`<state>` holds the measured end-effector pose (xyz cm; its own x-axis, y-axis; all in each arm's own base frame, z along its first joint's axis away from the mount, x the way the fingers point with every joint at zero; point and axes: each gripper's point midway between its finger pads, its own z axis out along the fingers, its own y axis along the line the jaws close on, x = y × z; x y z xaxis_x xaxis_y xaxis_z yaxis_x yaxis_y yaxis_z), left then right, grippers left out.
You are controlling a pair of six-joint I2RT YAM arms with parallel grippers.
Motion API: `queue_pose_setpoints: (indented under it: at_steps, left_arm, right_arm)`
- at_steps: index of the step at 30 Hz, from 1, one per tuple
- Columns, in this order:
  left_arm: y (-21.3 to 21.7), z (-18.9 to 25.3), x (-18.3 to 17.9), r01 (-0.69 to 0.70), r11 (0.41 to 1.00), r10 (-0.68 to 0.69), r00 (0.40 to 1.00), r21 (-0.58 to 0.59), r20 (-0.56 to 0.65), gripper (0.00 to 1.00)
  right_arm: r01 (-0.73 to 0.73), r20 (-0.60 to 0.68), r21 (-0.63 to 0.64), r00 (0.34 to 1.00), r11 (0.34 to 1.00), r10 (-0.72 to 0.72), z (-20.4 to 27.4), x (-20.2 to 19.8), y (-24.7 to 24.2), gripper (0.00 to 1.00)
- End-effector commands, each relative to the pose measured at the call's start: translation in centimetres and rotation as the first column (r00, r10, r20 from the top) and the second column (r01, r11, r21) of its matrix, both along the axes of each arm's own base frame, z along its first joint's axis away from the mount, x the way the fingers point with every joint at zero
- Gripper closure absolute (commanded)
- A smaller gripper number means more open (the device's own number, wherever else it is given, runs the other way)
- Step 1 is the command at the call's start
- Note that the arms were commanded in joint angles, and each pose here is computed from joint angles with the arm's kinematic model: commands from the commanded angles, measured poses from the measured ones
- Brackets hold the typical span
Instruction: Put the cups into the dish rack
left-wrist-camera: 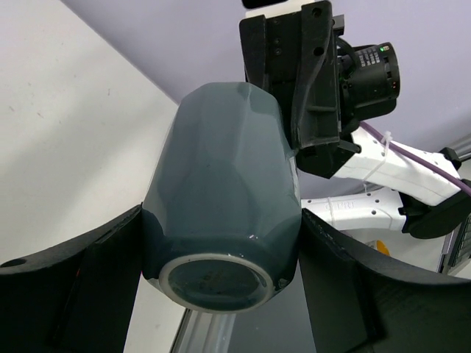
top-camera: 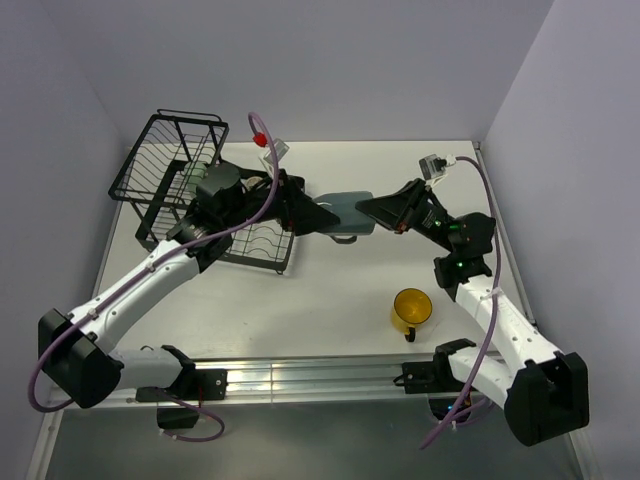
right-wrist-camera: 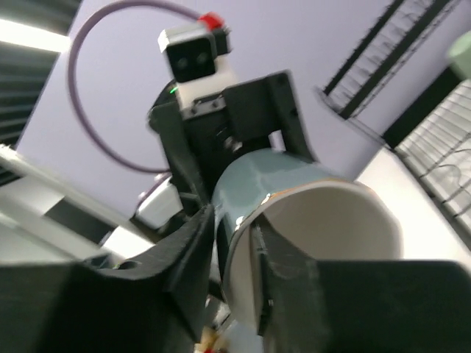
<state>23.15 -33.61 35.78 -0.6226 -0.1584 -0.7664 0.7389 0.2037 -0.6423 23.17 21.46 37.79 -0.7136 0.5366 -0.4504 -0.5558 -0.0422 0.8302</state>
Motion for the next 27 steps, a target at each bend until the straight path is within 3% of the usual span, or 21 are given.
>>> queue_pose_setpoints:
  at_steps: [1,8,22,26,27]
  left_arm:
    - [1.0,6.8,-1.7,0.007,0.993,0.012,0.986,-0.114,0.164,1.00]
    - [1.7,7.6,-1.3,-0.024,0.994,0.043,0.984,-0.108,0.176,1.00]
    - [5.3,7.4,2.0,-0.171,0.985,0.173,0.971,-0.026,0.165,1.00]
    - [6.7,6.5,4.3,-0.314,0.947,0.300,0.940,0.067,0.163,1.00]
    - [7.9,6.2,5.5,-0.402,0.908,0.384,0.911,0.117,0.152,1.00]
  right_arm:
    - [0.127,0.070,-0.039,0.990,0.991,-0.124,0.9,1.4,-0.6,0.66]
    - [0.187,0.056,-0.093,0.982,0.978,-0.182,0.1,2.1,-1.0,0.48]
    - [0.329,0.031,-0.202,0.943,0.922,-0.330,-1.7,3.7,-2.5,0.47]
    - [0.368,0.013,-0.259,0.926,0.893,-0.378,-2.7,4.1,-3.2,0.47]
    - [0.396,0.011,-0.272,0.913,0.877,-0.409,-2.9,4.4,-3.6,0.47]
